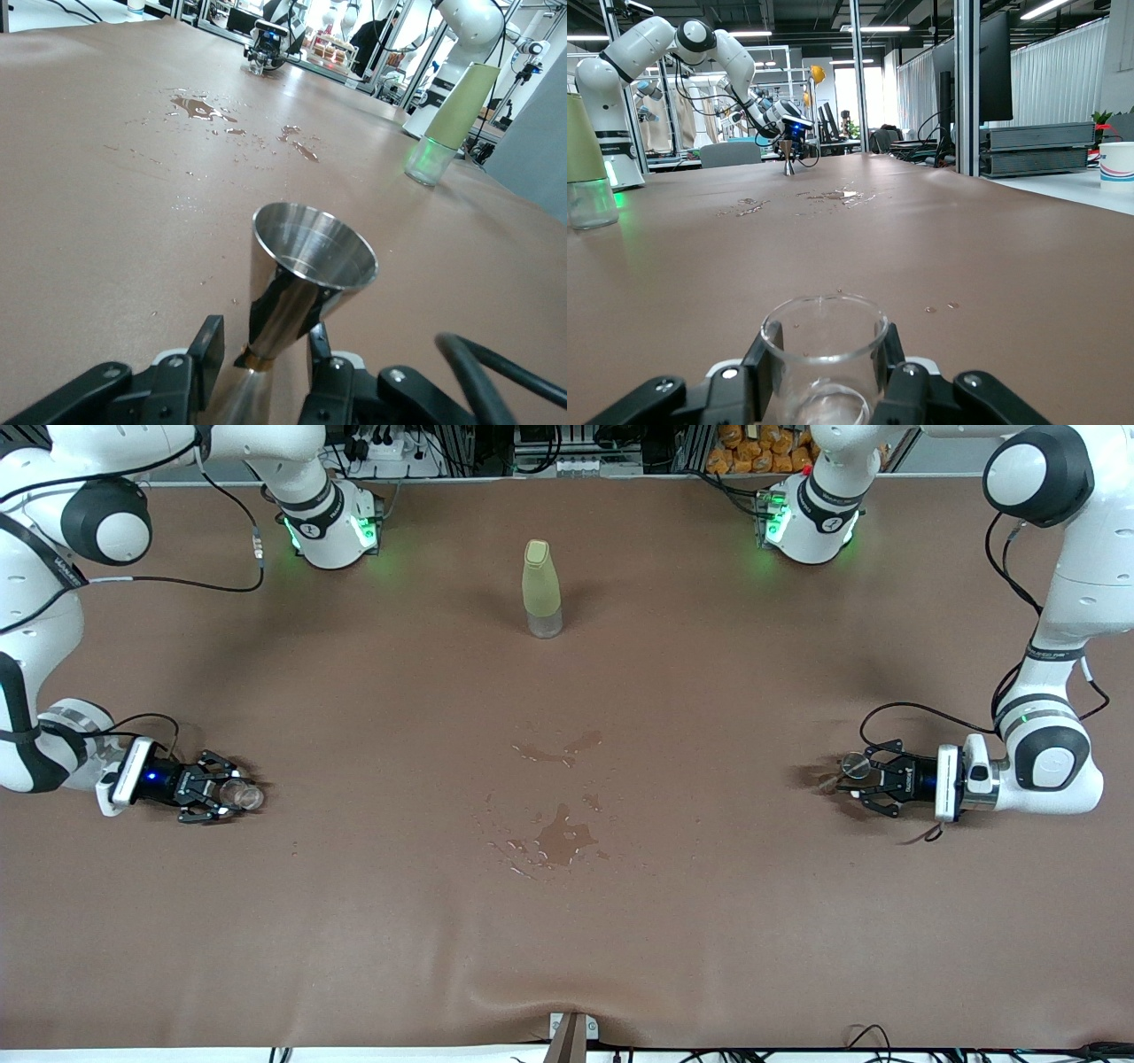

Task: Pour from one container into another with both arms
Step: 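Close the right gripper on the cup while the left gripper grasps the jigger, then lift the cup with the right gripper while the left gripper brings the jigger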

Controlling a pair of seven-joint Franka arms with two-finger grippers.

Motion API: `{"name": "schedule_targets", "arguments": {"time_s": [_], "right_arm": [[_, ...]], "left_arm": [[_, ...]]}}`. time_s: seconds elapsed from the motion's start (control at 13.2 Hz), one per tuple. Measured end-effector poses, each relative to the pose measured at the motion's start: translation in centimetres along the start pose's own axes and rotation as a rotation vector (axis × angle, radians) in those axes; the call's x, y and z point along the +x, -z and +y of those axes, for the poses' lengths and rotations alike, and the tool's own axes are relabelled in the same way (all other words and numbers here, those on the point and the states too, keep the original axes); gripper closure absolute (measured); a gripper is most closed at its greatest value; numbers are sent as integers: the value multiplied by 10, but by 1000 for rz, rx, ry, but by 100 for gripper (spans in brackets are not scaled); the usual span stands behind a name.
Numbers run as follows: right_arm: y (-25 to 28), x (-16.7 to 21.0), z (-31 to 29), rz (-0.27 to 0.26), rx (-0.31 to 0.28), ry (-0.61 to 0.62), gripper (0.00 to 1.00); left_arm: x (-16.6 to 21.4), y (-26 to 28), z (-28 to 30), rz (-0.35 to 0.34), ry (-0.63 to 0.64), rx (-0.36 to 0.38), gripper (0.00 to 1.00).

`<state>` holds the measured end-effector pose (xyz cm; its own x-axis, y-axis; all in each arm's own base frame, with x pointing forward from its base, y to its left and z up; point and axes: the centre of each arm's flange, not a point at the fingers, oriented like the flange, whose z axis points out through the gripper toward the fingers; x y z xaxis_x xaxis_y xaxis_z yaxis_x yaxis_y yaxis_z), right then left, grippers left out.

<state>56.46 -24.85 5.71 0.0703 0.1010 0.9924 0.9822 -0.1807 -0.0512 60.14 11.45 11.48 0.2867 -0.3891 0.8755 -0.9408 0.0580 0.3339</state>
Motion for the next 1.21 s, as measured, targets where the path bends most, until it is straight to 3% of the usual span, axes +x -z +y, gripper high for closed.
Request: {"name": "schedule_targets", "arguments": {"time_s": [0.08,0.15,0.23,0.53,0.83,1.21], "right_arm": [[0,3,0,10,11,-7,50],[0,7,2,15,19,-16,50],[1,13,6,14,23,-23,50],[-4,55,24,23,59,-44,50],[-30,103,47,7,110,-3,50],[-67,141,60,13,162,-21,50]], "left_arm": [[0,0,0,3,-1,2,63],[0,0,0,3,-1,3,63],[1,0,0,4,-5,3,71],[3,-4,-2,-1,-26,1,79],[14,-11,-7,-4,-52,-7,79],[69,-57,-20,40,-144,-70,79]]}}
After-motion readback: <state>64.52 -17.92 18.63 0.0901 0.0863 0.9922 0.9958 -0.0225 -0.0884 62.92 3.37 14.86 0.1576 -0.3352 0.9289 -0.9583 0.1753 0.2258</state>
